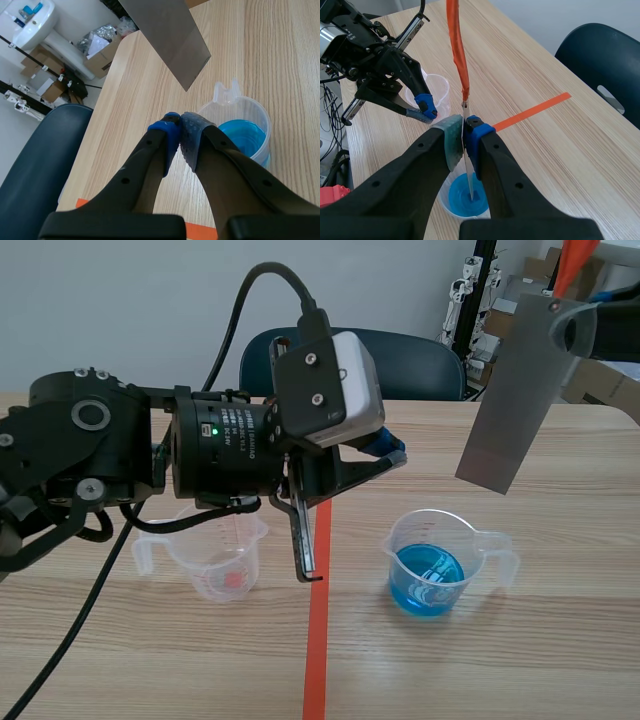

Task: Do the redox reaction experiment. move the plate over the left beaker

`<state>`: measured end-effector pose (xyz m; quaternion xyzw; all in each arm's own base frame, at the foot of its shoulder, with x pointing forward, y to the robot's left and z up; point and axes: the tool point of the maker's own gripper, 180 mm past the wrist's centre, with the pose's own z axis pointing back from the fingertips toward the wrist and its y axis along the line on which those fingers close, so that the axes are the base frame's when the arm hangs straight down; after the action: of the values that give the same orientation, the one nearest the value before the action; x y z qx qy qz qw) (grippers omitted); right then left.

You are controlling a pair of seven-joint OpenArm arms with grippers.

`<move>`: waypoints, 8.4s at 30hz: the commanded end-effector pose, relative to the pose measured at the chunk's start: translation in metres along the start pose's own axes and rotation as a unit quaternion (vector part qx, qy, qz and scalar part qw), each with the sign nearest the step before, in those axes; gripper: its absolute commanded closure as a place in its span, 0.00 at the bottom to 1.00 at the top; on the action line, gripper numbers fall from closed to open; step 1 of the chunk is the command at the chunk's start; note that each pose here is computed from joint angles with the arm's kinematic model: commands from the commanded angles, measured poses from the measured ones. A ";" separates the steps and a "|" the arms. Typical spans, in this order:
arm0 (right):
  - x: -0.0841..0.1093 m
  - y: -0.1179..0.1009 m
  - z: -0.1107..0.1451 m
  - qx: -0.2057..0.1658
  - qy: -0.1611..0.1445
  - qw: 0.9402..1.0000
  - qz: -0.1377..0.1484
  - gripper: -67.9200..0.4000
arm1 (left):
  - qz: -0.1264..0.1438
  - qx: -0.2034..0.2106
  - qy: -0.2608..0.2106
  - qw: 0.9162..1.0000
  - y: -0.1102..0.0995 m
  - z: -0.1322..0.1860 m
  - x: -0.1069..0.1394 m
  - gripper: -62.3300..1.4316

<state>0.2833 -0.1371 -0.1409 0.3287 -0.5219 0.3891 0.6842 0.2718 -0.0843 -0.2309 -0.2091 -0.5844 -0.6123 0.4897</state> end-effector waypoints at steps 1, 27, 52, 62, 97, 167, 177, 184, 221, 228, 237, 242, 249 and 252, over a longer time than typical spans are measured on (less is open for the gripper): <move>0.015 -0.003 0.002 -0.003 -0.018 1.000 0.011 0.99 | -0.001 0.007 -0.017 1.000 0.006 -0.001 0.009 0.93; 0.016 -0.003 0.002 -0.003 -0.020 1.000 0.009 0.99 | -0.001 0.007 -0.017 1.000 0.006 -0.001 0.009 0.93; 0.021 0.000 -0.003 0.002 -0.050 0.999 0.001 0.99 | 0.020 0.016 -0.001 1.000 0.000 0.024 -0.013 0.93; 0.018 0.003 -0.015 0.010 -0.052 0.999 -0.002 0.99 | 0.040 0.031 0.008 0.999 -0.011 0.063 -0.024 0.93; 0.039 0.034 -0.107 0.086 -0.031 0.995 0.041 0.99 | 0.244 0.197 -0.049 0.948 -0.095 0.168 -0.040 0.94; 0.029 0.097 -0.243 0.143 0.009 0.989 0.038 0.99 | 0.217 0.488 -0.077 0.842 -0.146 0.196 -0.124 0.93; 0.029 0.097 -0.243 0.143 0.009 0.989 0.038 0.99 | 0.216 0.490 -0.075 0.841 -0.145 0.199 -0.125 0.27; 0.029 0.097 -0.243 0.143 0.009 0.989 0.038 0.99 | 0.215 0.501 -0.074 0.835 -0.143 0.203 -0.127 0.01; 0.028 0.098 -0.243 0.144 0.007 0.989 0.036 0.99 | 0.215 0.501 -0.074 0.835 -0.143 0.203 -0.127 0.01; 0.028 0.098 -0.243 0.144 0.007 0.989 0.036 0.99 | 0.215 0.501 -0.074 0.835 -0.143 0.203 -0.127 0.01; 0.028 0.098 -0.243 0.144 0.007 0.989 0.036 0.99 | 0.215 0.501 -0.074 0.835 -0.143 0.203 -0.127 0.01; 0.028 0.098 -0.243 0.144 0.007 0.989 0.036 0.99 | 0.215 0.501 -0.074 0.835 -0.143 0.203 -0.127 0.01; 0.028 0.098 -0.243 0.144 0.007 0.989 0.036 0.99 | 0.215 0.501 -0.074 0.835 -0.143 0.203 -0.127 0.01; 0.028 0.098 -0.243 0.144 0.007 0.989 0.036 0.99 | 0.215 0.501 -0.074 0.835 -0.143 0.203 -0.127 0.01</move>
<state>0.3112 0.1222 -0.1873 0.3983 -0.4444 0.4828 0.6409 0.1424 0.1204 -0.3735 -0.0997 -0.7693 -0.0938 0.6241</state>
